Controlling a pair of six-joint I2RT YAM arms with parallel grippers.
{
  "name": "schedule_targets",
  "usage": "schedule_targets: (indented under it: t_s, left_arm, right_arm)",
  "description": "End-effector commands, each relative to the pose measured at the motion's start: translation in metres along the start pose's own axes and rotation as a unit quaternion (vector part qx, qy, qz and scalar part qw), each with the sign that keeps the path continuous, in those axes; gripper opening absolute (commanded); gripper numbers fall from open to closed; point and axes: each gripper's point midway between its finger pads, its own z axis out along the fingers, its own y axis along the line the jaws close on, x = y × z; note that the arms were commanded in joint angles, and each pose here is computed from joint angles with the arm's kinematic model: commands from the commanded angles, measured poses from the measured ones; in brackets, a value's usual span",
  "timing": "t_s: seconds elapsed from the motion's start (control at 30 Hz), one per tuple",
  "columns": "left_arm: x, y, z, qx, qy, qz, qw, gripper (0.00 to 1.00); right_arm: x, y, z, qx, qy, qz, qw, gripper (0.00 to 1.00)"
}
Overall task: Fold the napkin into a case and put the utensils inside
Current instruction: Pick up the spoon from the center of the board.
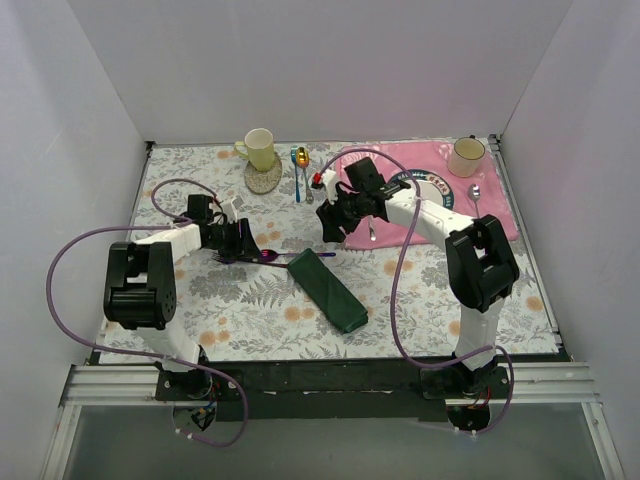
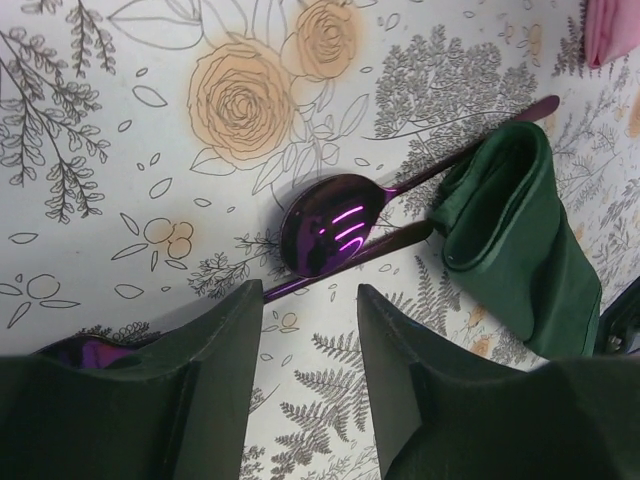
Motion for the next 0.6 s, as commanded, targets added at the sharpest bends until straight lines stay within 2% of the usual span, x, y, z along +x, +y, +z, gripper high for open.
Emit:
schedule_targets:
  t_s: [0.0,0.4,0.57]
  left_arm:
    - [0.002,0.001,0.008,0.01,-0.004,-0.029,1.0,0.41]
    - [0.012,0.023,0.025,0.047,0.003,-0.137,0.989,0.31]
    - [0.003,0.037,0.031,0.045,-0.003,-0.164,0.985,0.17]
  right_arm:
    - [-0.018,-0.003,-0.013,0.006,-0.029,-0.01,1.0,0.67]
    - [-0.016,-0.011,-0.019,0.004,-0.035,0.006,0.999,0.68]
    - [-0.019,-0.015,-0.019,0.005,-0.04,0.004,0.999,0.7]
